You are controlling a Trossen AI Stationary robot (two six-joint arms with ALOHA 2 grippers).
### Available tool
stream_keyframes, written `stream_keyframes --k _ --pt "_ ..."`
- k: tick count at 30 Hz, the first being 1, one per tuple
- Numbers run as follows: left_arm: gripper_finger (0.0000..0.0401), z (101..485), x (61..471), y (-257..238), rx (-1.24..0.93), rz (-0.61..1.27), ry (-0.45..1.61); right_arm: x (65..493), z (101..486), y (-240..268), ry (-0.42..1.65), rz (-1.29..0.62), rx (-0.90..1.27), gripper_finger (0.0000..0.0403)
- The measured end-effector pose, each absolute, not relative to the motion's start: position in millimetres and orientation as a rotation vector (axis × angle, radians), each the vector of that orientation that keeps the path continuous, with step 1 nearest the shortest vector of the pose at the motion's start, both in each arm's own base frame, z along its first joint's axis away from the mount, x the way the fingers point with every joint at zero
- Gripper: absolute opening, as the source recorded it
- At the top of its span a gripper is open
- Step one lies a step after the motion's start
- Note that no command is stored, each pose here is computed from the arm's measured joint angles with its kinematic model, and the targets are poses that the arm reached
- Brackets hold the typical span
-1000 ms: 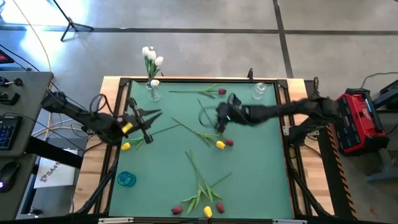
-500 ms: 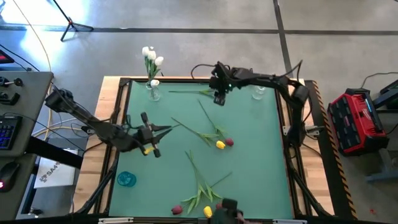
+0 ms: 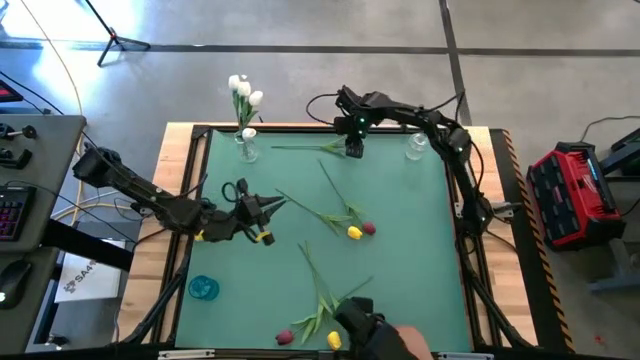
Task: Sort flowers into vase by color
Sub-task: Put the red flower into the right transparent vase
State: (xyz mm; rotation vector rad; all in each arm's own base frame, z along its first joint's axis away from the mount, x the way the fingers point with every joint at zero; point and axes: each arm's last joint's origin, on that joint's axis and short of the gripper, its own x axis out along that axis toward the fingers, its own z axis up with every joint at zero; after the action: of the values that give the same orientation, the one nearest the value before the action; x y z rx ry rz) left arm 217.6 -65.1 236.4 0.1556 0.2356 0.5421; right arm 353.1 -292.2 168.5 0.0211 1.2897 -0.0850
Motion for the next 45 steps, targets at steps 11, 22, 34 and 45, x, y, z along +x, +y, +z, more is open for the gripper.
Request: stream_keyframes --k 11,22,34,45 --pt "0.0035 224.4 228.5 -53.7 0.165 0.589 0.284 350.4 146.9 -303.4 1.405 -0.038 0.093 0.0104" --pt "0.0035 220.9 233.0 -47.0 0.195 0.545 0.321 335.8 169.1 -287.2 1.571 -0.026 0.261 0.0016" --pt "0.0097 194.8 250.9 -42.8 0.325 0.485 0.43 320.4 258.7 -224.5 1.509 0.016 0.574 0.0003" --pt "0.0208 194.5 268.2 -26.1 0.462 0.556 0.415 337.5 304.8 -146.2 1.47 0.018 0.521 0.0004"
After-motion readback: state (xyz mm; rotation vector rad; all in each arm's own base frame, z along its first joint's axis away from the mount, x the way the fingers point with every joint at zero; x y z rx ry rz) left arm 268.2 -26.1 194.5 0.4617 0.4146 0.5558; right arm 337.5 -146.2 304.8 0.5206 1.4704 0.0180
